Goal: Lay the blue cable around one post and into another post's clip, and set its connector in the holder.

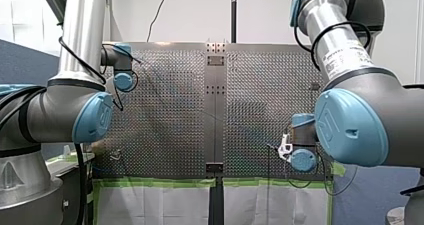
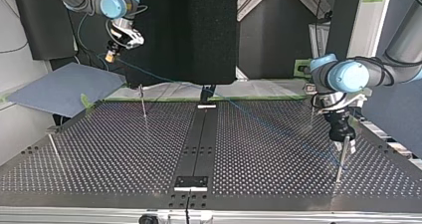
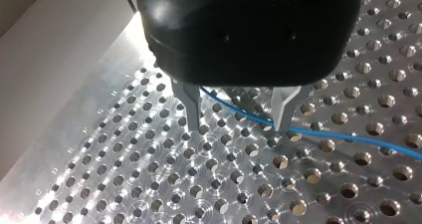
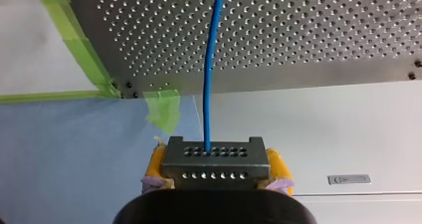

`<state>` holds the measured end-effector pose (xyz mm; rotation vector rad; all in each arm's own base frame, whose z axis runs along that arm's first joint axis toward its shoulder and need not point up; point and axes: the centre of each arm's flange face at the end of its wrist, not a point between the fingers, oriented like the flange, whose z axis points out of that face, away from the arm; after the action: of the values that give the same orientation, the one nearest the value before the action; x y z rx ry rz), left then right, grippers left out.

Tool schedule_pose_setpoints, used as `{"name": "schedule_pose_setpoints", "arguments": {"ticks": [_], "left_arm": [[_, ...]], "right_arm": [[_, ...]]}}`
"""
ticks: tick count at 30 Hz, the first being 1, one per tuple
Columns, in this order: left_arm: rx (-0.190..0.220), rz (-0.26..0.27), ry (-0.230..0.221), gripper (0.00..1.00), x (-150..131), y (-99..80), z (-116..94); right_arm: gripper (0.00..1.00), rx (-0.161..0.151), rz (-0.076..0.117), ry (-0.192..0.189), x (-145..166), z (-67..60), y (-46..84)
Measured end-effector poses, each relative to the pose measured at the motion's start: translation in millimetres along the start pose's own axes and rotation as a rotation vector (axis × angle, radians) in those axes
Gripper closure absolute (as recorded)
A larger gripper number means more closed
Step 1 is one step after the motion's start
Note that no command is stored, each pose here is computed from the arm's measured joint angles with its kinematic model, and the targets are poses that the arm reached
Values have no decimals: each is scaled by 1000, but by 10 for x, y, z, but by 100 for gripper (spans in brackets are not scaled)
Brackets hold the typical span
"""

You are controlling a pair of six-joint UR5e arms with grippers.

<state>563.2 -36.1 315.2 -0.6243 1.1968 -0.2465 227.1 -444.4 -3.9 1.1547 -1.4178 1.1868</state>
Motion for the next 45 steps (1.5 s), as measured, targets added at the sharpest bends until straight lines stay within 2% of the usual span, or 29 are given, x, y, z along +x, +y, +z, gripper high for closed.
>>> {"name": "schedule_pose_setpoints", "arguments": {"ticks": [8, 15, 20, 28, 34, 45], "left_arm": [[0, 0, -1, 30, -1, -1, 0], [1, 4, -1, 30, -1, -1, 2], [1, 4, -1, 30, -2, -2, 1], [1, 6, -1, 30, -1, -2, 1], [1, 7, -1, 30, -2, -2, 1], [2, 9, -2, 30, -1, -3, 2]], "right_arm": [[100, 23, 6, 28, 72, 179, -4], [100, 50, 5, 46, 103, 273, -22], [100, 63, -1, 33, 3, 313, -21], [100, 54, -10, -14, -253, 346, 51], [100, 73, -13, -11, -275, 416, 55], [100, 120, -5, 15, -242, 573, 54]]}}
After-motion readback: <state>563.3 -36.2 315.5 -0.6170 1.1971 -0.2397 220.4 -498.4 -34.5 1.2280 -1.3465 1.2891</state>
